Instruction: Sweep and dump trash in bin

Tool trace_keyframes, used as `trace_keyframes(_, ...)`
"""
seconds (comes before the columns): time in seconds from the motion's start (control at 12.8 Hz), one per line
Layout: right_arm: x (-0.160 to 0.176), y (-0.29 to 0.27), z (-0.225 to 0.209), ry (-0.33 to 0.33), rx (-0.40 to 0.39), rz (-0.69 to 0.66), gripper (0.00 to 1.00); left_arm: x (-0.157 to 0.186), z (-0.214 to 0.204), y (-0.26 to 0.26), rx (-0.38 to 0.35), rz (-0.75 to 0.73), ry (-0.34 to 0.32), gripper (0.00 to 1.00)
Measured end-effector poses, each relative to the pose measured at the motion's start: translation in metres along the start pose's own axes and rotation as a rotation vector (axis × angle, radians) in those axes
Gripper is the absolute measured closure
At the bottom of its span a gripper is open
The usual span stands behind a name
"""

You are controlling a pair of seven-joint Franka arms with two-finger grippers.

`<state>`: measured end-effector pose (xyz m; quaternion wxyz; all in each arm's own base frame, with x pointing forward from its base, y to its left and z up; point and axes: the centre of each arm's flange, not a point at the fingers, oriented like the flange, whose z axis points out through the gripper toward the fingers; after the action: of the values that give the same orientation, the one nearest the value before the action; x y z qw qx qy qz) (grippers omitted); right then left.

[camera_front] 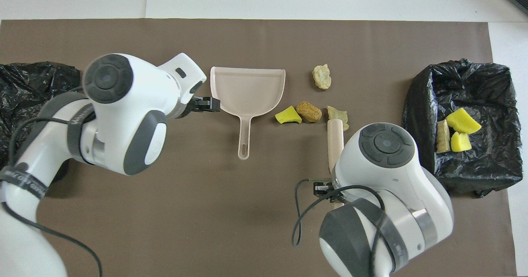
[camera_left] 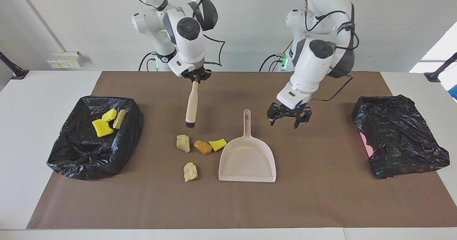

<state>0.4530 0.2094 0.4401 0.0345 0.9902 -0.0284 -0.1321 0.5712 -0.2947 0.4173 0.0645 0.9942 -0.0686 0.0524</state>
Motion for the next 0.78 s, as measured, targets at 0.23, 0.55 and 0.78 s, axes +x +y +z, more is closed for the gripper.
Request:
trace_keyframes(0.23,0.041,0.062,0.022,0.046,0.020,-0.091,0.73,-0.017,0.032,0.039,0.005,0.003,-0.044,0.00)
trace_keyframes(0.55,0.070,0.089,0.050,0.080,-0.008,-0.158,0.73,-0.033,0.040,0.066,0.002,0.012,-0.048,0.00)
trace_keyframes(0.78,0.086,0.105,0.062,0.115,-0.015,-0.184,0.73,-0.037,0.046,0.065,0.005,0.013,-0.053,0.00)
